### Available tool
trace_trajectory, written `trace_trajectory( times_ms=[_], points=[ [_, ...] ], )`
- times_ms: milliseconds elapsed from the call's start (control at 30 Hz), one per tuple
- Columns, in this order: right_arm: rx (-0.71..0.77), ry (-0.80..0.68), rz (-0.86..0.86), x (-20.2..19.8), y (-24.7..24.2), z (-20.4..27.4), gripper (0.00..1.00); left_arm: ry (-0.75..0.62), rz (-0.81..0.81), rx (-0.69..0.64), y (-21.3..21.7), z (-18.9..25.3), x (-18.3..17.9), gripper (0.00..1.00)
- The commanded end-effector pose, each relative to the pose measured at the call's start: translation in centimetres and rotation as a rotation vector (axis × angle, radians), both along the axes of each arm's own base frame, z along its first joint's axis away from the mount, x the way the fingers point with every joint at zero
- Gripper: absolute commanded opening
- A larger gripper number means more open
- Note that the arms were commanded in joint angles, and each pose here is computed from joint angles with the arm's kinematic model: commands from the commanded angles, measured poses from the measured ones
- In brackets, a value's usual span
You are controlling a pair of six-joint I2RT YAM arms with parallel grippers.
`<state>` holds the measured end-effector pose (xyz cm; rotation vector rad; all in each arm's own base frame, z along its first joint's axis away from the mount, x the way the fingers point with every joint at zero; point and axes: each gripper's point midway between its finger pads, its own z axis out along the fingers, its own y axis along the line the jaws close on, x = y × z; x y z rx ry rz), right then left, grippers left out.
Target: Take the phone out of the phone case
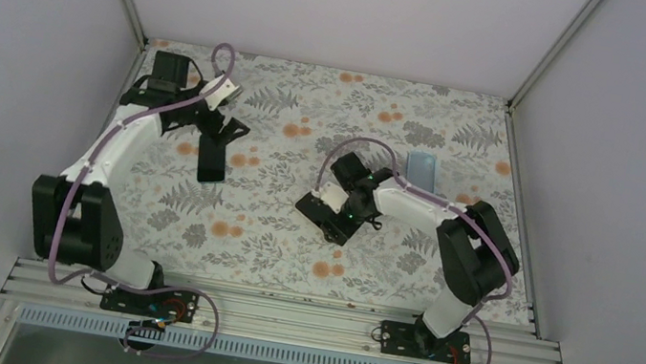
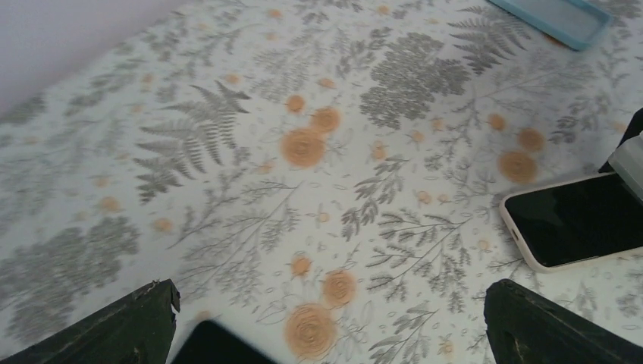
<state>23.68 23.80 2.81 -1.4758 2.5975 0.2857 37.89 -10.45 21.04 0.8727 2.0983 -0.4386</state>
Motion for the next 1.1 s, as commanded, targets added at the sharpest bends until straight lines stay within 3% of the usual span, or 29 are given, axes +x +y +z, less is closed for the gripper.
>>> trace_trajectory(
  times_ms=[0,133,300,433,633,1067],
  points=[
    [-0.043,-0.069,0.030,-0.8,-2.1,0.7,0.76,0.109,-0.082,-0.045,-2.3,-0.7,-0.2,1.00],
    [-0.111,-0.147,0.081,-0.3,-3.9,0.3,0.81,0.112,-0.103,-0.029,-3.6,-0.9,0.3,1.00],
    [-0.227,-0.267,0.032,2.9,-6.0,0.1,0.90,0.114,-0.120,-0.025,-4.8,-1.0,0.1,1.00],
    [-0.212,-0.278,0.046,3.0,-5.9,1.0,1.00,0.095,-0.114,-0.011,-4.6,-0.9,-0.1,1.00],
    [-0.151,-0.208,0.071,1.4,-4.8,1.8,1.00,0.081,-0.108,0.018,-4.2,-1.3,-0.5,1.00],
    [-0.254,-0.283,0.027,2.6,-6.8,-1.0,1.00,0.079,-0.101,0.046,-3.8,-2.3,-0.6,1.00]
  ],
)
